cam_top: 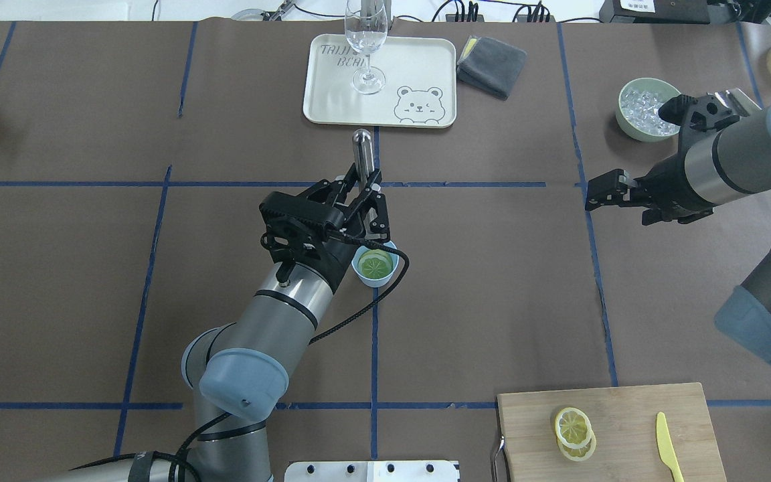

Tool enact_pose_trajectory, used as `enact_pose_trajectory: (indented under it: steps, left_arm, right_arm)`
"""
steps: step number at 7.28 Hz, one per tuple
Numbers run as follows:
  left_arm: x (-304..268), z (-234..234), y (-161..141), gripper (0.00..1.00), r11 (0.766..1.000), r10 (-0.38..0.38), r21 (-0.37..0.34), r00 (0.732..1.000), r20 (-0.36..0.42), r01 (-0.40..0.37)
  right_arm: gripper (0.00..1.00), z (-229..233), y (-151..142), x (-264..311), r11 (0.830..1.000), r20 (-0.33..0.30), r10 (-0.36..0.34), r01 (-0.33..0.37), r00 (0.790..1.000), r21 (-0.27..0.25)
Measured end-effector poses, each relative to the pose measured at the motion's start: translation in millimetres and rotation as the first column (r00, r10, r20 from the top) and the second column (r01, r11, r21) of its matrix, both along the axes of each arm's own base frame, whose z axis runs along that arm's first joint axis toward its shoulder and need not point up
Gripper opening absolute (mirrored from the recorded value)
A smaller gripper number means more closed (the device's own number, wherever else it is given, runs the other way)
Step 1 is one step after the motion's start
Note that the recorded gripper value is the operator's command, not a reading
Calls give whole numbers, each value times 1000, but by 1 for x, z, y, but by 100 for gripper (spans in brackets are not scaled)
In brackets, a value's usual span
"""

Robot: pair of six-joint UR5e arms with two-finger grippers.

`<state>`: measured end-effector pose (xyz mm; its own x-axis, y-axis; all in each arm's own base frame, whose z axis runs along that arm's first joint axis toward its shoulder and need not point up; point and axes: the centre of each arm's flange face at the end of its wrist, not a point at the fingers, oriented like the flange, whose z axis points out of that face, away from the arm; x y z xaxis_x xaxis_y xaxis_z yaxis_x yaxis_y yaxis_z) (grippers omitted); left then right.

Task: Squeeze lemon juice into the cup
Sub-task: 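Press the muddler down into the cup onto the lemon with the left gripper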

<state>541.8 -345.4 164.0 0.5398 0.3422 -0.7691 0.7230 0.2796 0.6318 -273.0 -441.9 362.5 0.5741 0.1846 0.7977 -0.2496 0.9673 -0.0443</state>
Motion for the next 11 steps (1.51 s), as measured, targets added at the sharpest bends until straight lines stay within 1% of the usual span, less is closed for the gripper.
enact_pose_trajectory:
  steps: [2, 7, 11]
  left_arm:
    - [12, 7, 6, 0, 1000, 10, -3, 1000, 11, -10]
    - [43, 38, 10, 0, 1000, 23, -17, 997, 71, -22]
    - [52, 44, 17, 0, 999, 37, -20, 996, 83, -35]
  right_arm:
    - [100, -3, 2, 1, 1000, 5, -3, 3, 1000, 2]
    - [100, -7, 5, 1, 1000, 23, -19, 19, 1000, -2]
    - [100, -8, 5, 1, 1000, 24, -20, 20, 1000, -2]
